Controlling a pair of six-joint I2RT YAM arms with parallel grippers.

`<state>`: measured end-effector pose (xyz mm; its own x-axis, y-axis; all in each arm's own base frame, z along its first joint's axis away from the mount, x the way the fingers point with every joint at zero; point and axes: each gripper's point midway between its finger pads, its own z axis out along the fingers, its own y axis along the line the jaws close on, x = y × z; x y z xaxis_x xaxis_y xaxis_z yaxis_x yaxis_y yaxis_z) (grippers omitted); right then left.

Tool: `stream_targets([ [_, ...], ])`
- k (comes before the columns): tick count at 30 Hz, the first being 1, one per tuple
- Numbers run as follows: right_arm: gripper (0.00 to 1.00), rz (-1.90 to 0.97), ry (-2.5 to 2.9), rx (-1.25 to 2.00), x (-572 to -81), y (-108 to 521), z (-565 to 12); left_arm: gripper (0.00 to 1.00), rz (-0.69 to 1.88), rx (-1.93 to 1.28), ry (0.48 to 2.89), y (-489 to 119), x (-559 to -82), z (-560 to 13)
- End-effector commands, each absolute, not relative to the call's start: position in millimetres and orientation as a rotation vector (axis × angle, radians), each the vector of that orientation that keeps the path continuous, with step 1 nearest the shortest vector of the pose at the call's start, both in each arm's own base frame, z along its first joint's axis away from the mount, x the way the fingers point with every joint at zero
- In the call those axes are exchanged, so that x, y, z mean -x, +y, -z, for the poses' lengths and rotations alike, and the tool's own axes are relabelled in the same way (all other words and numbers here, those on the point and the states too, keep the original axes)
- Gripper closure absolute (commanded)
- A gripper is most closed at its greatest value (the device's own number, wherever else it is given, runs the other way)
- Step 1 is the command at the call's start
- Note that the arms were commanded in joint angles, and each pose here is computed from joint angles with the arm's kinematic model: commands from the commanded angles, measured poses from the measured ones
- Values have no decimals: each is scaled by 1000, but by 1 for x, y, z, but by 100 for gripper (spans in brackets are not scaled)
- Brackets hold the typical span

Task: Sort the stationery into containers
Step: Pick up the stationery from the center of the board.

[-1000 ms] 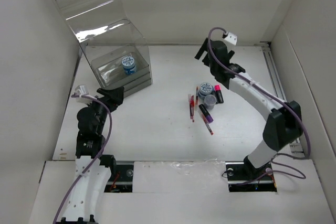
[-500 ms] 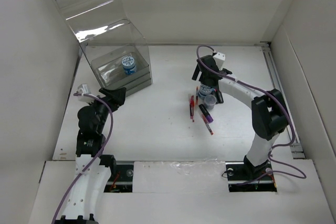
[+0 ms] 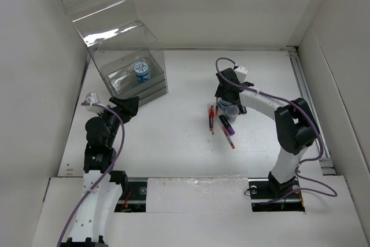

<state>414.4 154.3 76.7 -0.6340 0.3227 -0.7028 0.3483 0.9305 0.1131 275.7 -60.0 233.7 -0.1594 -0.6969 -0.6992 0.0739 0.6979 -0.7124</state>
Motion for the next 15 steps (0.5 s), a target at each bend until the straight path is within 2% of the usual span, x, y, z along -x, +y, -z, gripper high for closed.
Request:
stream_targets([
  [1, 46, 7, 2273, -463, -418, 165, -87, 29, 754, 446, 1507, -63, -275, -271],
  [4, 57, 7, 2225, -479, -424, 163, -106, 29, 752, 450, 1517, -63, -275, -269],
  [6, 60, -18, 2198, -468, -422, 169, -124, 29, 747, 453, 1505, -61, -275, -273],
  [9, 62, -140, 2106, -441, -421, 189, -179, 29, 747, 453, 1505, -61, -275, -273],
  [12, 62, -353, 2020, -321, -412, 239, -241, 31, 742, 469, 1465, -57, -273, -287],
  [15, 62, -677, 1965, -99, -383, 324, -296, 31, 731, 511, 1397, -49, -267, -307],
])
